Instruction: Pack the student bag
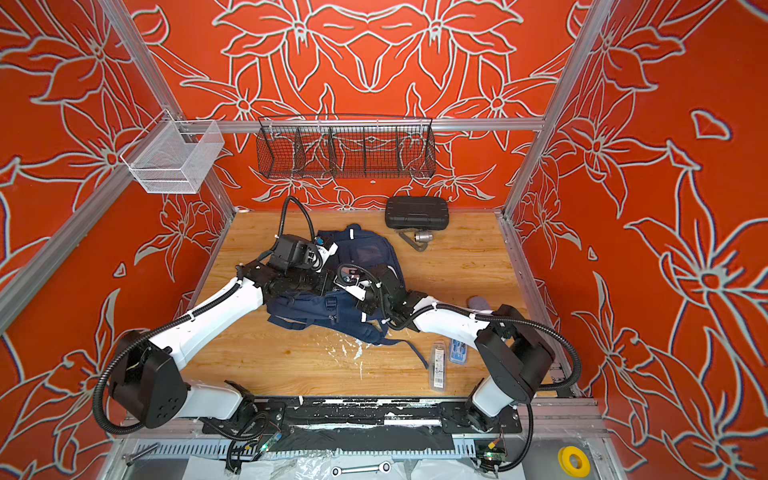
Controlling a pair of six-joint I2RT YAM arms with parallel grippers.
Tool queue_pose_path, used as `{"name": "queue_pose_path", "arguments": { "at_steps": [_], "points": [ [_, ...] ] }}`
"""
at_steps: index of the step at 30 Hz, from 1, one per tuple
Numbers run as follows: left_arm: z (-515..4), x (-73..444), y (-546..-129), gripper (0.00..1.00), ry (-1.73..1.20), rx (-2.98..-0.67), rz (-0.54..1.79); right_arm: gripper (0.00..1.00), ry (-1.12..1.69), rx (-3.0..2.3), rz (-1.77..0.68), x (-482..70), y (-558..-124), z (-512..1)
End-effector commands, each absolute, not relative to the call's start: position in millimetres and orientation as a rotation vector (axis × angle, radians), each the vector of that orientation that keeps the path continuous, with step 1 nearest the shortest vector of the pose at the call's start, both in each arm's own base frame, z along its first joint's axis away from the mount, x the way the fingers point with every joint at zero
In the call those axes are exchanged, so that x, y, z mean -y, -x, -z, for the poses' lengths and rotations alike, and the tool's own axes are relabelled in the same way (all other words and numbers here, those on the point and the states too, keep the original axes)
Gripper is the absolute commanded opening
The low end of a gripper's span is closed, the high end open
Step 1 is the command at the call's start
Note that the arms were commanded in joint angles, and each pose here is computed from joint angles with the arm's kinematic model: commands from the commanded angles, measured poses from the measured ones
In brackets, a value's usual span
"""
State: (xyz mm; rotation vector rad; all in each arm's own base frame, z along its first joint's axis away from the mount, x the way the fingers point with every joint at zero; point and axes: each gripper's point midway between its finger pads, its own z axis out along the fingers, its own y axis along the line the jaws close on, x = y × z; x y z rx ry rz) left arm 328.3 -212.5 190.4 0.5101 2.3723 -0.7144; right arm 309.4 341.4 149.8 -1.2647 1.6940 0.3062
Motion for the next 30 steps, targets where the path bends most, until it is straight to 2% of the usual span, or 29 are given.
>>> {"name": "queue_pose_path", "arguments": {
  "at_steps": [1, 7, 16, 20, 23, 24, 26, 30],
  "points": [
    [-236, 225, -328, 0.00, -0.545, -2.212, 0.853, 0.00, 1.160, -1.689, -0.305, -343, -325, -170],
    [-233, 190, -337, 0.00, -0.419, -2.228, 0.803, 0.00, 0.885, -1.801, -0.340, -295, -341, -187],
    [-224, 123, -351, 0.00, -0.205, -2.229, 0.690, 0.00, 0.628, -2.010, -0.311, -226, -341, -160],
    [-220, 102, -358, 0.00, -0.130, -2.208, 0.730, 0.00, 0.763, -1.897, -0.369, -230, -319, -165],
    [-231, 114, -356, 0.00, -0.163, -2.186, 0.836, 0.00, 0.942, -1.887, -0.422, -242, -301, -158],
    [-234, 117, -355, 0.00, -0.163, -2.178, 0.863, 0.02, 0.973, -1.886, -0.441, -247, -299, -161],
    [-242, 123, -353, 0.00, -0.163, -2.157, 0.901, 0.26, 0.999, -1.862, -0.472, -257, -299, -175],
    [-256, 135, -345, 0.00, -0.171, -2.124, 0.928, 0.47, 1.049, -1.727, -0.453, -286, -298, -212]
  ]
}}
